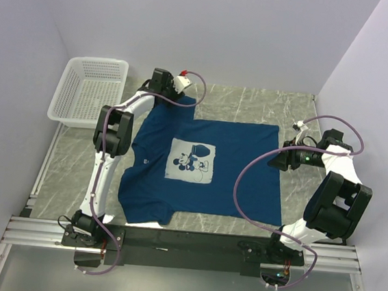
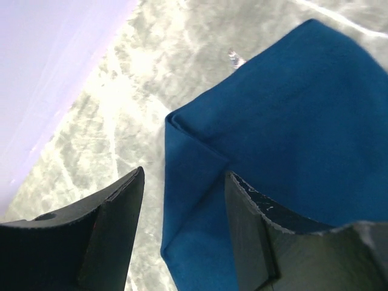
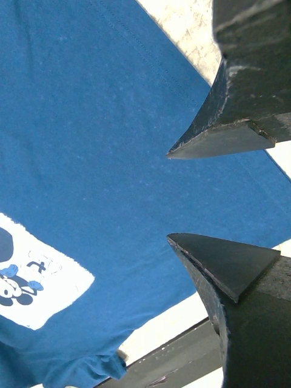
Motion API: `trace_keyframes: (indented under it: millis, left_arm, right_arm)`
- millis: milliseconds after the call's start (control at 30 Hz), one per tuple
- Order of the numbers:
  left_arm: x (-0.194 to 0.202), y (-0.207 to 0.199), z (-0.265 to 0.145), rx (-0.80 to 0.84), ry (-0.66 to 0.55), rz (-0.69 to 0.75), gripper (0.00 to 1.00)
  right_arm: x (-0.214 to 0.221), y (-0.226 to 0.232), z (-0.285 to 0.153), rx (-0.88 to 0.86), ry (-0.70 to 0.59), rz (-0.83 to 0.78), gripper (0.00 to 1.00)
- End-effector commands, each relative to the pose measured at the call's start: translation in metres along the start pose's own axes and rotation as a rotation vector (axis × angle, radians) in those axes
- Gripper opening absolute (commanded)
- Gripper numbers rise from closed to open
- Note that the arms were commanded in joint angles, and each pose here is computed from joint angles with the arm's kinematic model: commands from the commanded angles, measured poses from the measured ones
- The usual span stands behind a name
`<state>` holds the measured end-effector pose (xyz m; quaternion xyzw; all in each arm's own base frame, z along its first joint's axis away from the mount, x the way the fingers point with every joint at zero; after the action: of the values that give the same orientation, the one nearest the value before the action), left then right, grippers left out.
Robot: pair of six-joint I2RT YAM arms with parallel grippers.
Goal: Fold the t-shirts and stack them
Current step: Flatten the tshirt out
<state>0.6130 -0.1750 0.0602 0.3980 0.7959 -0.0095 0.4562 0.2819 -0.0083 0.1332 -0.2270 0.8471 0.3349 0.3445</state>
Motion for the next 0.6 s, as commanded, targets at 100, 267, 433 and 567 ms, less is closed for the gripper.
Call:
trace_keyframes:
  millis: [100,267,433,567]
  left_arm:
    - [0.011,0.009,0.012,-0.058,0.010,0.017,0.61]
    - [0.010,0.022,0.015,-0.133,0.000,0.002,0.52]
    - [0.003,0.027,0.014,-0.145,-0.021,-0.005,0.52]
    - [0.003,0.032,0.014,-0.144,-0.032,-0.023,0.48]
  right_arm:
    - [-0.015,-0.001,-0.006,-0.005,-0.038,-0.029,0.59]
    - [-0.014,-0.002,-0.007,-0.004,-0.037,-0.027,0.59]
    - [-0.014,-0.002,-0.007,-0.002,-0.038,-0.026,0.59]
    - [-0.013,-0.002,-0.007,-0.002,-0.036,-0.025,0.59]
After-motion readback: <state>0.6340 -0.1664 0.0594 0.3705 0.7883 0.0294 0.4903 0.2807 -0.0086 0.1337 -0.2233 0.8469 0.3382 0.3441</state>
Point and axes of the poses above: each gripper's point midway between its finger pads, its own z axis out along the fingers, its own y axis along the line the jaws close on, x = y × z, the point moved 3 cm from there along -z, back along the fingers, and after that the axes turned 3 degrees about -z, right-handed, at the moved point
